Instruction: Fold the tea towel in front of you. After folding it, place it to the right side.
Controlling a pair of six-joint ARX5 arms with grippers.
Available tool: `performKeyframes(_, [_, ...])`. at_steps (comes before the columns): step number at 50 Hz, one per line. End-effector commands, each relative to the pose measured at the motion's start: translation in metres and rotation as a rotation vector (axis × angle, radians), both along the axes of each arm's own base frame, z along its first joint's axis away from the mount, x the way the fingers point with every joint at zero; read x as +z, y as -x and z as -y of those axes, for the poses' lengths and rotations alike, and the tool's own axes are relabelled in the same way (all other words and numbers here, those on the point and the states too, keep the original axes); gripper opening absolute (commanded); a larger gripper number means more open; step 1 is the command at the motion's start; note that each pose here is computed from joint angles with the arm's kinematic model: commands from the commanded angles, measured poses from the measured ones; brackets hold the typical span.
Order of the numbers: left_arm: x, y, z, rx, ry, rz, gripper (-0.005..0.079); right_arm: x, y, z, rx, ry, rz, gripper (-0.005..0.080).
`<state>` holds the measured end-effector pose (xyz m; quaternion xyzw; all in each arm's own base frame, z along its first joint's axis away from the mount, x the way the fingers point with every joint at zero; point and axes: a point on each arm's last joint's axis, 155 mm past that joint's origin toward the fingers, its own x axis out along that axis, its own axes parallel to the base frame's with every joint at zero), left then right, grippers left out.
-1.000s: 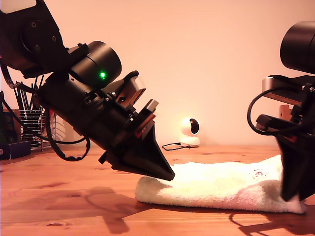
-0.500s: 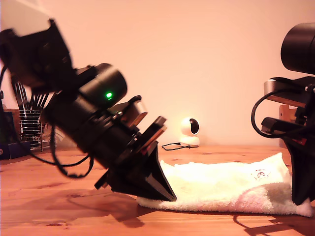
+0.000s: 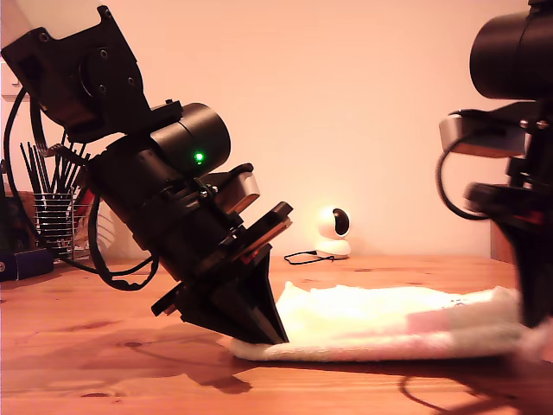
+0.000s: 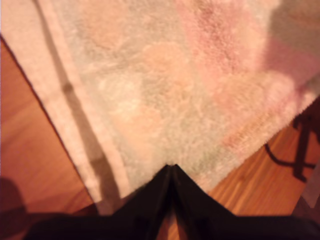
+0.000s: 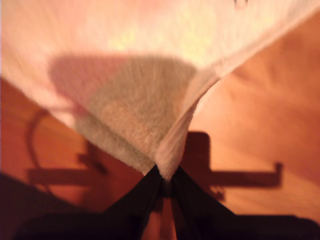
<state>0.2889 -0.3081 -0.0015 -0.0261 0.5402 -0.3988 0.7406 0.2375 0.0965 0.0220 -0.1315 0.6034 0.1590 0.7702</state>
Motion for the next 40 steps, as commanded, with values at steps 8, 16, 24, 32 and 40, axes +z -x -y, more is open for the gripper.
performKeyframes(8, [-0.027,0.004,-0.027,0.037,-0.079,-0.051,-0.0021,-0.005,0.009,0.023,0.0,0.11,-0.032,0.0118])
performKeyframes(16, [-0.024,0.008,-0.022,0.02,-0.05,-0.068,-0.0021,0.006,0.001,0.016,0.003,0.084,-0.014,0.016])
performKeyframes(24, [-0.023,0.008,-0.021,0.017,-0.037,-0.076,-0.0021,0.03,-0.007,-0.014,0.065,-0.008,0.016,0.0159])
performKeyframes(32, [-0.02,0.013,-0.017,0.004,-0.014,-0.099,-0.0021,0.062,-0.013,-0.049,0.199,-0.078,0.083,0.016])
performKeyframes(40, [-0.017,0.023,-0.013,-0.014,0.014,-0.144,-0.0021,0.061,0.005,-0.07,0.403,-0.067,0.075,0.0166])
